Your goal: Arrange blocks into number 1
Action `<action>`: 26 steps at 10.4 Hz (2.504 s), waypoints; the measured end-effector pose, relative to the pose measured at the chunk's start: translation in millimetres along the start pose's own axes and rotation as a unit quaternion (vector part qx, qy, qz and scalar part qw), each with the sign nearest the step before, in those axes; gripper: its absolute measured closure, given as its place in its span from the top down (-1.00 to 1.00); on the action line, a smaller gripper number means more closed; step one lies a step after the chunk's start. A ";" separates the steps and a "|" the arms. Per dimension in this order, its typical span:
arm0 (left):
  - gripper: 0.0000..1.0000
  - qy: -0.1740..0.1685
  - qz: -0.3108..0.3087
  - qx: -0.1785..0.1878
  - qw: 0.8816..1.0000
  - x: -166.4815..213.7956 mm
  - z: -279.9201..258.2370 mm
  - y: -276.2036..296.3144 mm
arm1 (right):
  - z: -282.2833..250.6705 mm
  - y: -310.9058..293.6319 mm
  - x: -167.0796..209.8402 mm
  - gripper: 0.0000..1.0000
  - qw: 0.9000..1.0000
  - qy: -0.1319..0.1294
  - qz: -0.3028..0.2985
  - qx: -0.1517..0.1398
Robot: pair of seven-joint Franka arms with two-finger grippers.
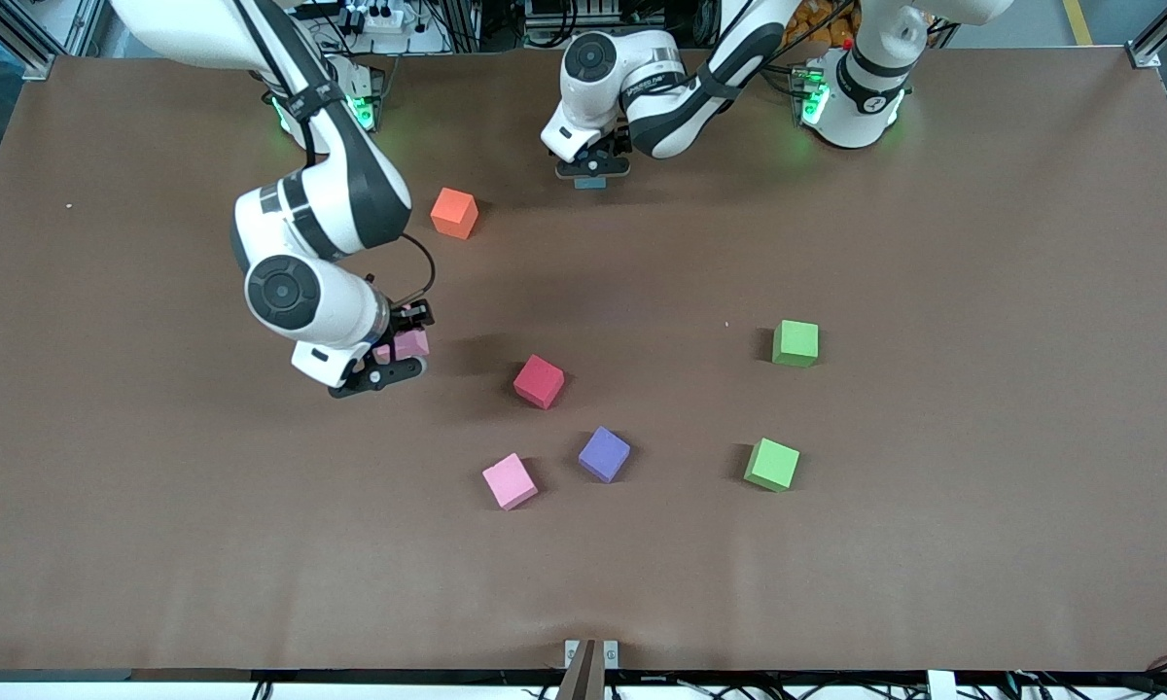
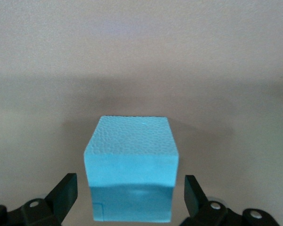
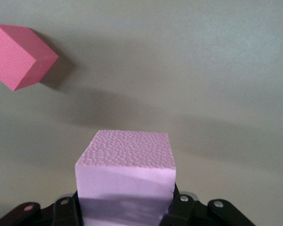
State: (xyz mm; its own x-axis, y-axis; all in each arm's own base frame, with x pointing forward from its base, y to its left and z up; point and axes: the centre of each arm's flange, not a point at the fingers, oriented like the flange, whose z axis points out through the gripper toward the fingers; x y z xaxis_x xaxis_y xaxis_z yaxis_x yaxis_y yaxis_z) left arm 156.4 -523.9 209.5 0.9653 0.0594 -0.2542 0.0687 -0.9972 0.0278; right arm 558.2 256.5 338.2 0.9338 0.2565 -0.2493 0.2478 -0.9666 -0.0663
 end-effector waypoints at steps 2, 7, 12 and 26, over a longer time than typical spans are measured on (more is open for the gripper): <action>1.00 0.015 -0.008 -0.018 1.000 7.1 -30.5 5.9 | 3.5 -27.8 -6.7 0.23 1.000 0.001 0.015 -0.005; 1.00 0.094 -0.024 -0.014 0.995 85.0 -145.5 -33.5 | 12.2 -82.1 -18.9 0.23 0.998 0.009 0.055 -0.011; 1.00 0.121 0.081 -0.009 0.989 239.8 -241.5 -123.6 | 47.4 -195.0 -59.7 0.23 0.994 0.021 0.105 0.016; 1.00 0.003 0.104 -0.015 0.994 398.0 -152.9 -319.8 | 188.3 -338.0 -178.2 0.23 0.995 0.034 0.090 -0.020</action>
State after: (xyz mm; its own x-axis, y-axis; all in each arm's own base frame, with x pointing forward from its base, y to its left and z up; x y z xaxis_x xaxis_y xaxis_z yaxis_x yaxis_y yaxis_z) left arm 557.1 -174.5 247.3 0.9612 -0.1467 -0.2334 -0.1242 -0.9863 0.1084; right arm 259.5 537.5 223.0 0.9791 0.0805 -0.1870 0.0842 -0.9964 0.0124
